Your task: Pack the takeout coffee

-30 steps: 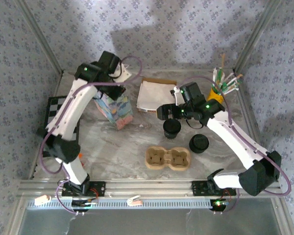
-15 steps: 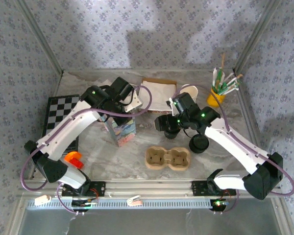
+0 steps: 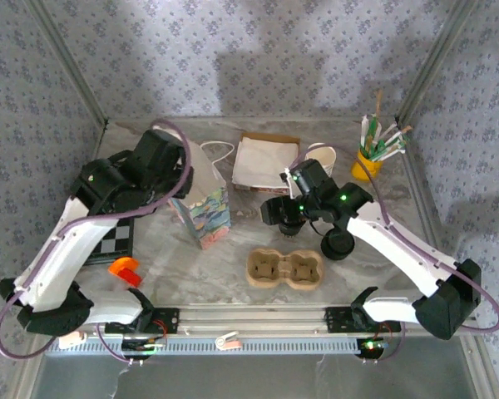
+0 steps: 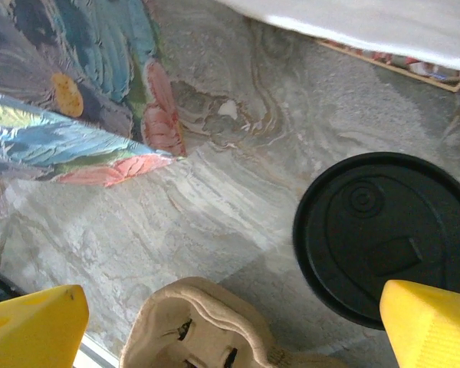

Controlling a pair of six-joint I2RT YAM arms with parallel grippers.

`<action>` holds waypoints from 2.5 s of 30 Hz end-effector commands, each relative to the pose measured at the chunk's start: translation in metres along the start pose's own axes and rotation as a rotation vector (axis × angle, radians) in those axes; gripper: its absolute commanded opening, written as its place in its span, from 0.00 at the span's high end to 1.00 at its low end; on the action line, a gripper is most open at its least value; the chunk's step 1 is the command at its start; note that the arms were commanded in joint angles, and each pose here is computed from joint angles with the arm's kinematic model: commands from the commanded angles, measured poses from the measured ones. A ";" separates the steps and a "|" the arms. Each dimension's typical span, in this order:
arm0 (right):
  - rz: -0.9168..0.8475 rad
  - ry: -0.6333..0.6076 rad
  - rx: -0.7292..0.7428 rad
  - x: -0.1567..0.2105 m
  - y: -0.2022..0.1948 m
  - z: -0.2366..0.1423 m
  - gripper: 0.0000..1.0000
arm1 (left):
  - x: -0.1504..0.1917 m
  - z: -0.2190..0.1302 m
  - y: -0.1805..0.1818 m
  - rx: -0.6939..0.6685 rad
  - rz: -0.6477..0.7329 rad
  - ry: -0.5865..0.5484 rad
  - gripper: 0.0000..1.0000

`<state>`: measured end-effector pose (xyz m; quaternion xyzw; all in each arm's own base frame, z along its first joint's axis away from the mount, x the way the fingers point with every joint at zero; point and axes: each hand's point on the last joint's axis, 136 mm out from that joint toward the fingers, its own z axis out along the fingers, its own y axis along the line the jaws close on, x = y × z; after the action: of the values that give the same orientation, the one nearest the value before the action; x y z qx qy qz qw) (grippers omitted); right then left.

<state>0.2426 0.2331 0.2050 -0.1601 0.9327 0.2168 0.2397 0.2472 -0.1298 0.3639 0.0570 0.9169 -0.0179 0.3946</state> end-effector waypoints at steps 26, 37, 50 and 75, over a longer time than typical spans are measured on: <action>-0.111 0.033 0.047 0.005 0.016 -0.009 0.01 | 0.046 0.107 0.022 -0.005 -0.375 0.215 0.90; -0.140 0.099 0.145 0.033 0.003 -0.012 0.01 | 0.036 0.104 0.027 0.056 -0.128 0.272 0.99; -0.128 0.158 0.192 0.053 -0.003 -0.016 0.00 | 0.028 0.091 0.045 0.011 -0.108 0.266 0.63; 0.048 0.315 0.224 0.142 -0.014 0.024 0.27 | 0.085 -0.010 0.000 0.263 -0.256 0.051 0.49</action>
<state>0.1376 0.1997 0.1127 -0.1476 0.9805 0.0887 0.0942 0.1870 -0.1203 0.3065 0.0192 0.9236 -0.1688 0.3437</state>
